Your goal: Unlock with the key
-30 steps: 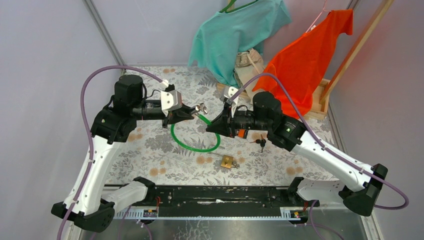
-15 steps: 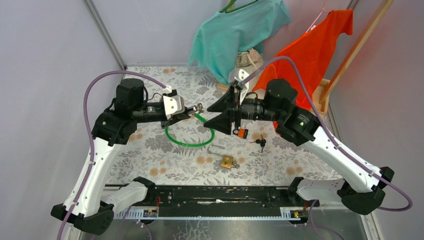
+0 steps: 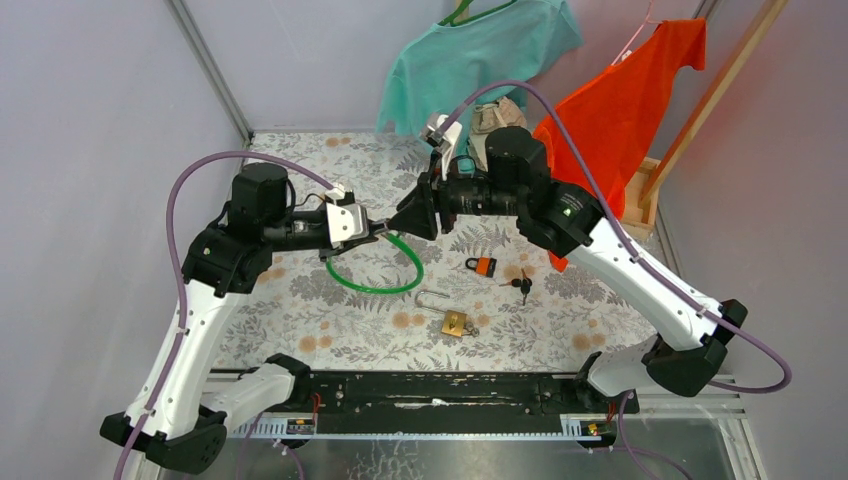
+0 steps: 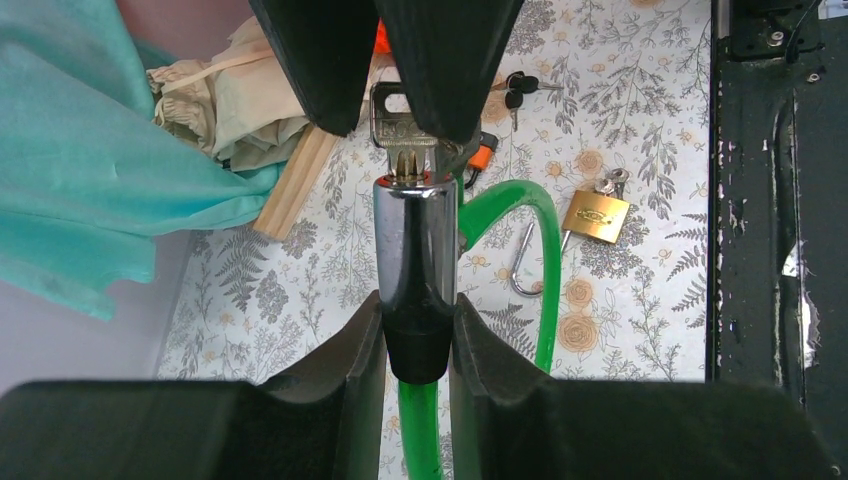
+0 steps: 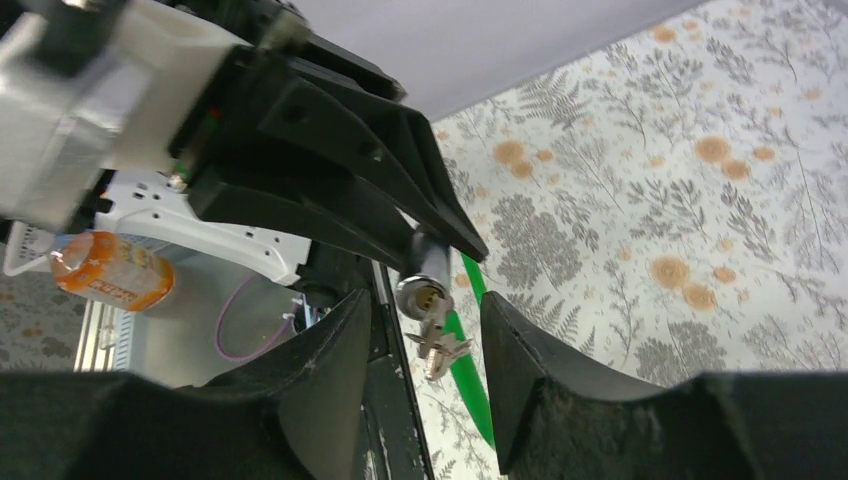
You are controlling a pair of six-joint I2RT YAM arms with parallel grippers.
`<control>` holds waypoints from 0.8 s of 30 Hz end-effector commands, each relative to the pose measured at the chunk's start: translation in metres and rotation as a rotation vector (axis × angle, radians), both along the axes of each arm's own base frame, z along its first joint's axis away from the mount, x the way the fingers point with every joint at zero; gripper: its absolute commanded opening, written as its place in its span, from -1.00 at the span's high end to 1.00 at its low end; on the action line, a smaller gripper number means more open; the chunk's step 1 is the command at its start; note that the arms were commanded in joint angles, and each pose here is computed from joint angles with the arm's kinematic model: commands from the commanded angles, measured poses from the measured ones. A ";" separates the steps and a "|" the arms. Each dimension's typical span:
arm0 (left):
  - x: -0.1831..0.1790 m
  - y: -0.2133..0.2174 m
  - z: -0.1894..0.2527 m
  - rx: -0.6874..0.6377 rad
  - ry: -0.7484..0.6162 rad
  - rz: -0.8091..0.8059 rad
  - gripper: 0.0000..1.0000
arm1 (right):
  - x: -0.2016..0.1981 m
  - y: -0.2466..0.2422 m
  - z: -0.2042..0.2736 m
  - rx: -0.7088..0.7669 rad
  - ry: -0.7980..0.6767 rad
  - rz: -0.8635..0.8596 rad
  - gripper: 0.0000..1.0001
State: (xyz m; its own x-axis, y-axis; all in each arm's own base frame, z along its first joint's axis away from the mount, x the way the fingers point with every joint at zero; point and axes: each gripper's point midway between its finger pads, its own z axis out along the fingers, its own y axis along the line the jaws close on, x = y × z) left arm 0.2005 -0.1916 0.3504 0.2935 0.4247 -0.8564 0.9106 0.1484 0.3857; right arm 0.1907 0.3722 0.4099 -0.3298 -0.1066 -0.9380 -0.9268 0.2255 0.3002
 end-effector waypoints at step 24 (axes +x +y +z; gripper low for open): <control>0.005 0.005 0.011 0.016 -0.122 0.013 1.00 | 0.009 0.009 -0.011 -0.035 0.083 -0.021 0.64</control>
State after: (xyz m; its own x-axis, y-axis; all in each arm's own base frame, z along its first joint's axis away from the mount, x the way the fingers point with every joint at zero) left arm 0.2032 -0.1849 0.3447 0.3060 0.4654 -0.8306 0.8959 0.1543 0.4165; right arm 0.2023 0.3783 0.3846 -0.4060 -0.1586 -0.9000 -0.8909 0.2882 0.3511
